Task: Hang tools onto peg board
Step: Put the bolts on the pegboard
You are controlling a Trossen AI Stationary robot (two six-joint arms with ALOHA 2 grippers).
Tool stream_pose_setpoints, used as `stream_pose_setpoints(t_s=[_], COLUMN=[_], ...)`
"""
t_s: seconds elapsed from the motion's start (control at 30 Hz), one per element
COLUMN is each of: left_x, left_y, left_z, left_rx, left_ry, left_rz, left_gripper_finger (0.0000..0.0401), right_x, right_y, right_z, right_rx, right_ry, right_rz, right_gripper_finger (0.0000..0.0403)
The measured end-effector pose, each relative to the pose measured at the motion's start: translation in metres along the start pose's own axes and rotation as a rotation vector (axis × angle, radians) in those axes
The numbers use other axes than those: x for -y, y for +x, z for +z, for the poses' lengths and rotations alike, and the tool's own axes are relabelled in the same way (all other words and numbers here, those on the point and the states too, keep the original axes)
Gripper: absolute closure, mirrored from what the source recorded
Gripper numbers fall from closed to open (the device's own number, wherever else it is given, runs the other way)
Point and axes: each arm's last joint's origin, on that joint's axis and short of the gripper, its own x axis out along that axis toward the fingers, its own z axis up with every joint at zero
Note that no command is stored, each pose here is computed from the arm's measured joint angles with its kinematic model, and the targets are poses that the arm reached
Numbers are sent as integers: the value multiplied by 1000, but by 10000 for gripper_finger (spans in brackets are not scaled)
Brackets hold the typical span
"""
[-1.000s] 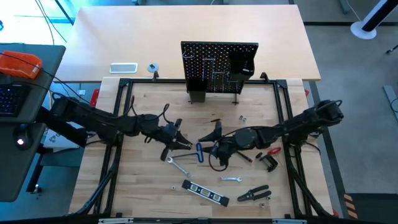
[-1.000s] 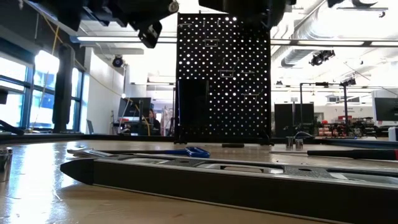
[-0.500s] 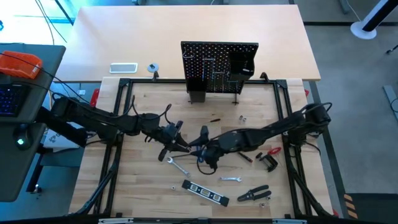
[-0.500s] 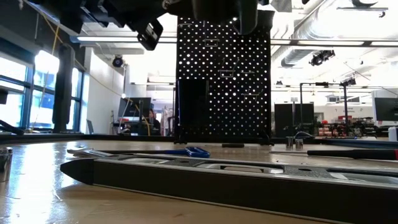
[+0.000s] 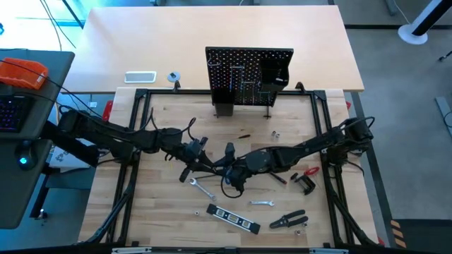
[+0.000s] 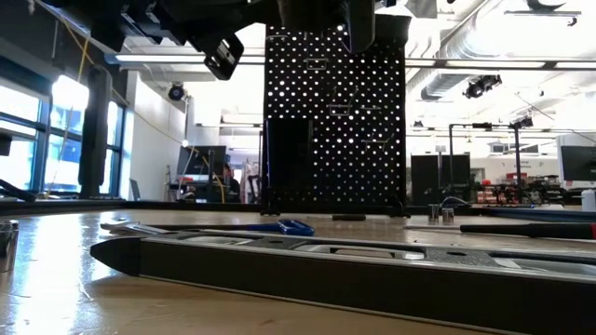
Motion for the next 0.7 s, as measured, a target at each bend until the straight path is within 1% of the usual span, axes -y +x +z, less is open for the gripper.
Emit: stream_pose_setpoints(t_s=[0.1, 0.2, 0.4, 0.7], left_x=[-1, -2, -4, -4], left_y=[-1, -1, -2, -2], left_z=[0, 1, 1, 2], left_rx=[0, -1, 1, 8], left_ry=[-6, -18, -33, -42], left_rz=[-7, -22, -22, -17], left_gripper_finger=[357, 357, 355, 316], right_x=[0, 0, 1, 1], right_y=[0, 0, 0, 0], right_z=[0, 0, -1, -1], right_rx=[0, 0, -2, -30], right_ry=[-13, -15, 0, 27], right_rz=[1, 4, 2, -25], right_gripper_finger=[311, 332, 331, 332])
